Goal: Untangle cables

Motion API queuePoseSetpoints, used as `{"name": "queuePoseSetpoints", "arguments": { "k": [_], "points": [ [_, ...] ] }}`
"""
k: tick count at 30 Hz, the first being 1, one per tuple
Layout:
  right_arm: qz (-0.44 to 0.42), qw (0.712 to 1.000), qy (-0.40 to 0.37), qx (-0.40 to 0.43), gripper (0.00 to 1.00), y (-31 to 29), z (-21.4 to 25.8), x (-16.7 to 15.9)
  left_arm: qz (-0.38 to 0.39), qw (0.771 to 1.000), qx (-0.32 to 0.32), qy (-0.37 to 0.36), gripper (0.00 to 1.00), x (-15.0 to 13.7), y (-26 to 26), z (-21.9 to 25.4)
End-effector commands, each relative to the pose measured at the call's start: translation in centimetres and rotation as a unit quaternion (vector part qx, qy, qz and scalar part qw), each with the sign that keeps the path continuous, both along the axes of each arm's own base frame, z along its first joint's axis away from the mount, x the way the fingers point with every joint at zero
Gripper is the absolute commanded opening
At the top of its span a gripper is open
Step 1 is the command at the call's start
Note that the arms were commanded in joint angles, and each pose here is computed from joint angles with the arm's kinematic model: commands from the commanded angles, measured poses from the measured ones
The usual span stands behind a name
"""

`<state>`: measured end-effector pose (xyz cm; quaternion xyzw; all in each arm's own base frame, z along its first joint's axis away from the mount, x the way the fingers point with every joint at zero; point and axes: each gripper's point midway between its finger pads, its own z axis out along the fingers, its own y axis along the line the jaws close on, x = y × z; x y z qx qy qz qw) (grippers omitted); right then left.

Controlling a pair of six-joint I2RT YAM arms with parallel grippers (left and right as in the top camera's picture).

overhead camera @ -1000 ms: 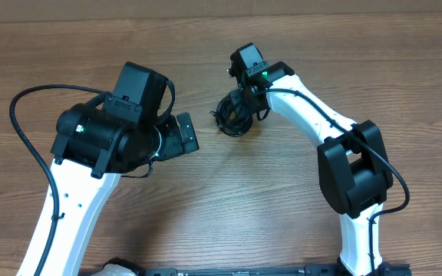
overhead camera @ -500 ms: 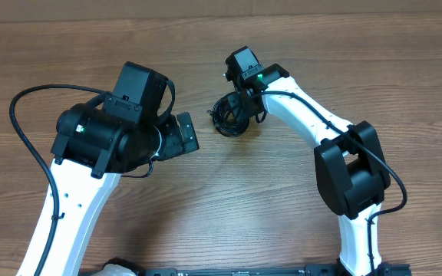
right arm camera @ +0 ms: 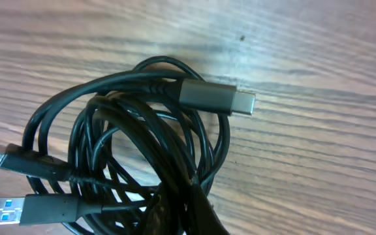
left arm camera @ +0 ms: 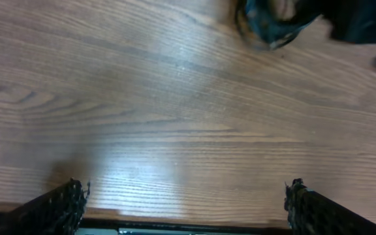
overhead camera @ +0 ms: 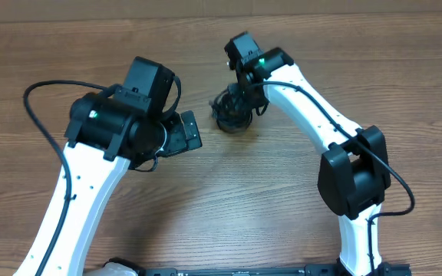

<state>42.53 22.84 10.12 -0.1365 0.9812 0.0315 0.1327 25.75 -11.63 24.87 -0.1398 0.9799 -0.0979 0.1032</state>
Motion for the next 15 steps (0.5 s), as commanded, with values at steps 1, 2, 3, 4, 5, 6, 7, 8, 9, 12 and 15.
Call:
{"name": "queuePoseSetpoints", "arguments": {
  "k": [1,2,3,4,5,6,7,8,9,12,15],
  "points": [
    [-0.014,0.997,-0.066,0.042,0.04,0.6,6.9,0.6,-0.016,1.000,0.004,0.014,0.99,-0.2,-0.2,-0.6],
    [-0.019,0.996,-0.072,0.048,0.04,0.5,7.5,0.6,-0.016,1.000,0.003,0.016,1.00,-0.2,-0.2,-0.6],
    [-0.027,0.995,-0.074,0.056,0.04,0.6,7.9,0.5,-0.016,1.000,0.003,0.016,1.00,-0.2,-0.2,-0.6],
    [-0.022,0.995,-0.071,0.072,0.04,1.1,8.3,0.3,-0.016,1.000,0.003,0.016,1.00,-0.2,-0.2,-0.6],
    [-0.015,0.994,-0.065,0.088,0.04,1.7,8.5,0.1,-0.016,1.000,0.003,0.016,0.99,-0.2,-0.2,-0.6],
    [-0.012,0.993,-0.061,0.096,0.04,2.0,8.5,0.0,-0.016,1.000,0.003,0.016,0.99,-0.2,-0.2,-0.6],
    [-0.013,0.994,-0.061,0.095,0.04,1.9,8.5,0.0,-0.016,1.000,0.003,0.016,1.00,-0.2,-0.2,-0.6],
    [-0.024,0.994,-0.065,0.084,0.04,1.4,8.3,0.2,-0.016,1.000,0.003,0.016,1.00,-0.2,-0.2,-0.6],
    [-0.059,0.994,-0.075,0.060,0.04,0.3,8.0,0.6,-0.016,1.000,0.003,0.017,1.00,-0.3,-0.2,-0.6],
    [-0.170,0.980,-0.106,0.005,0.04,-3.0,7.5,1.5,-0.016,1.000,0.005,0.021,1.00,-0.5,-0.1,-0.7],
    [-0.113,0.990,-0.062,0.058,0.04,-0.4,7.0,0.3,-0.016,0.999,0.008,0.028,1.00,-0.8,0.0,-0.7]
  ]
}}
